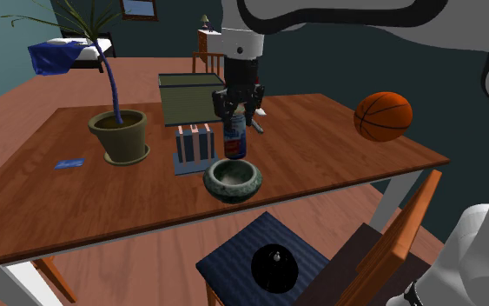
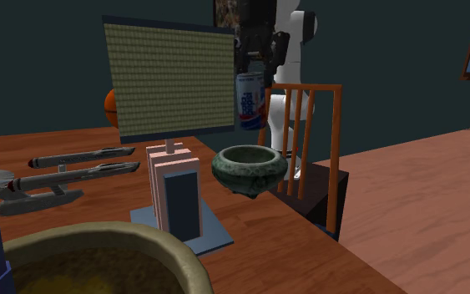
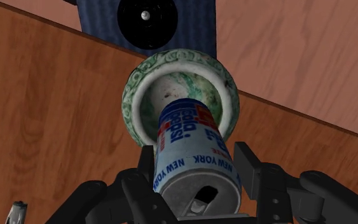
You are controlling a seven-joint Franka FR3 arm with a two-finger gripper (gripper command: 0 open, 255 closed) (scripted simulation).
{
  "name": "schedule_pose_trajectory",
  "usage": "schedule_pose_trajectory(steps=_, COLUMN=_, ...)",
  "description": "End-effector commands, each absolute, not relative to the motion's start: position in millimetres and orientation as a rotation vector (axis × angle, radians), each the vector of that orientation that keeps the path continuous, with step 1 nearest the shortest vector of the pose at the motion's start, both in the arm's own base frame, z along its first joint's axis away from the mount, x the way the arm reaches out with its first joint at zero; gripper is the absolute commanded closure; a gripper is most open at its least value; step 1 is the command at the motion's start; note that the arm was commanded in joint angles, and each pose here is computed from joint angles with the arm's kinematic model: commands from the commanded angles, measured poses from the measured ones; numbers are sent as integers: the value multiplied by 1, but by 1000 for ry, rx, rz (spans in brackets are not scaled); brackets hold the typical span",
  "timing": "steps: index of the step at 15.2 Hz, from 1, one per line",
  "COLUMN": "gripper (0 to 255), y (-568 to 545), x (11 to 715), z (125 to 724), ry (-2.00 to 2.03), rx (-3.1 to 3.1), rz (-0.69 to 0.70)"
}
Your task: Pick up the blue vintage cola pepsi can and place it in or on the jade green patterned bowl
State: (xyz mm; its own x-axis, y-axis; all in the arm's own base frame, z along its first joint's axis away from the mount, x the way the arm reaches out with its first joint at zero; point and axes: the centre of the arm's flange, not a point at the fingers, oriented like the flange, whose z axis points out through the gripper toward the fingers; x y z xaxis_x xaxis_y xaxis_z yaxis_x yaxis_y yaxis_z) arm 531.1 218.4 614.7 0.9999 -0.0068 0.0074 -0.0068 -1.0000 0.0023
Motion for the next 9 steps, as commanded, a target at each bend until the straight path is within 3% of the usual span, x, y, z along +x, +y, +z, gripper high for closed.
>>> schedule_pose_trajectory(steps=1, gripper=255, y=218, x=531, z=605, ry=-11, rx=3140, rz=13)
schedule_pose_trajectory(steps=9, gripper=255, y=218, x=531, z=562, ry=-11, rx=3140, rz=13)
